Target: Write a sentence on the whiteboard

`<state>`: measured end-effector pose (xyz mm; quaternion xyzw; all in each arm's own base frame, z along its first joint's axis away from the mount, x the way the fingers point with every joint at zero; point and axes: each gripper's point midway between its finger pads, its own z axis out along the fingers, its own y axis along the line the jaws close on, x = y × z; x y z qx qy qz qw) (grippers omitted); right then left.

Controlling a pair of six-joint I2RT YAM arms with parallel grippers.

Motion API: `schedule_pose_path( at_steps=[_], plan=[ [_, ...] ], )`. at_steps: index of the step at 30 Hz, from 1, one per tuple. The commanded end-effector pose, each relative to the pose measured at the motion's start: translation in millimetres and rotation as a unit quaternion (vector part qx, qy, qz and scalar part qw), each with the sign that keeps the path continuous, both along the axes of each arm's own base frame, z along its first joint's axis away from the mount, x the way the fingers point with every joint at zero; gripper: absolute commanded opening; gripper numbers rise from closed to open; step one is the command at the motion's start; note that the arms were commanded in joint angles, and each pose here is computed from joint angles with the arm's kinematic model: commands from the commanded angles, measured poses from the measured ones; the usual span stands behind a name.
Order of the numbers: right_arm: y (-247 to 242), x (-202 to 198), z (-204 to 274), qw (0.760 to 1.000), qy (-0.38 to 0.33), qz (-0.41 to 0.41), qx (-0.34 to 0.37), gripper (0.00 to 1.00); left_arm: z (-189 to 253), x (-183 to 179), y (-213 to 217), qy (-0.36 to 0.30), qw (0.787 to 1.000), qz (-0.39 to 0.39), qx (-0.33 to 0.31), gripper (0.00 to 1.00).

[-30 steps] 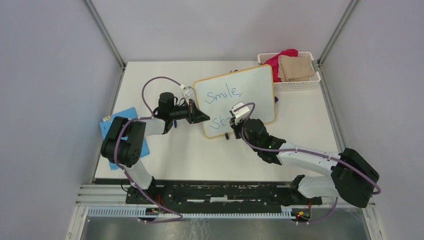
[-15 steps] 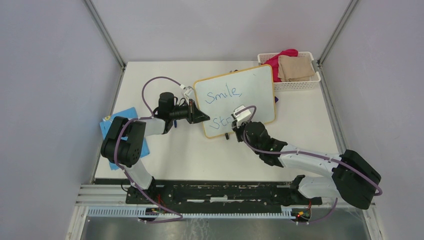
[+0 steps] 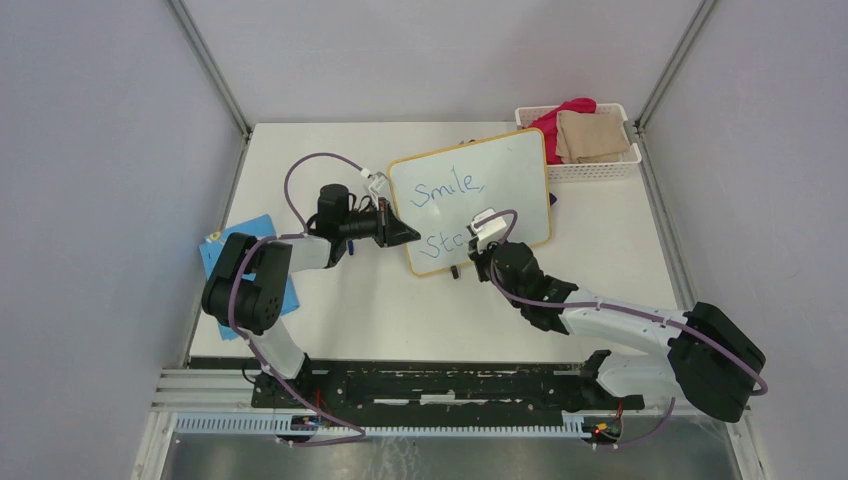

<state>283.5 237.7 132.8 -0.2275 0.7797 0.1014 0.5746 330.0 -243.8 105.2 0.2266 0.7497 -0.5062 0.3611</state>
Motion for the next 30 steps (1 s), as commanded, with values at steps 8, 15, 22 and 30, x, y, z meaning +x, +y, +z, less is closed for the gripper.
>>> schedule_pose_path(
  at_steps=[8, 15, 22, 30],
  plan=[
    [6, 21, 45, 0.998, -0.045, -0.023, 0.030, 0.00, -12, 10, 7, -0.003, 0.999, 0.032, 0.034, 0.02],
    [10, 21, 43, 0.999, -0.042, -0.016, 0.029, 0.00, -11, 9, 7, -0.003, 0.999, 0.031, 0.033, 0.02],
    [5, 17, 31, 0.999, -0.032, -0.018, 0.022, 0.00, -12, 9, 7, -0.002, 0.999, 0.031, 0.033, 0.02],
    [-4, 8, 12, 1.000, -0.015, -0.018, 0.017, 0.00, -12, 9, 7, -0.003, 0.999, 0.031, 0.034, 0.02]
  ],
)
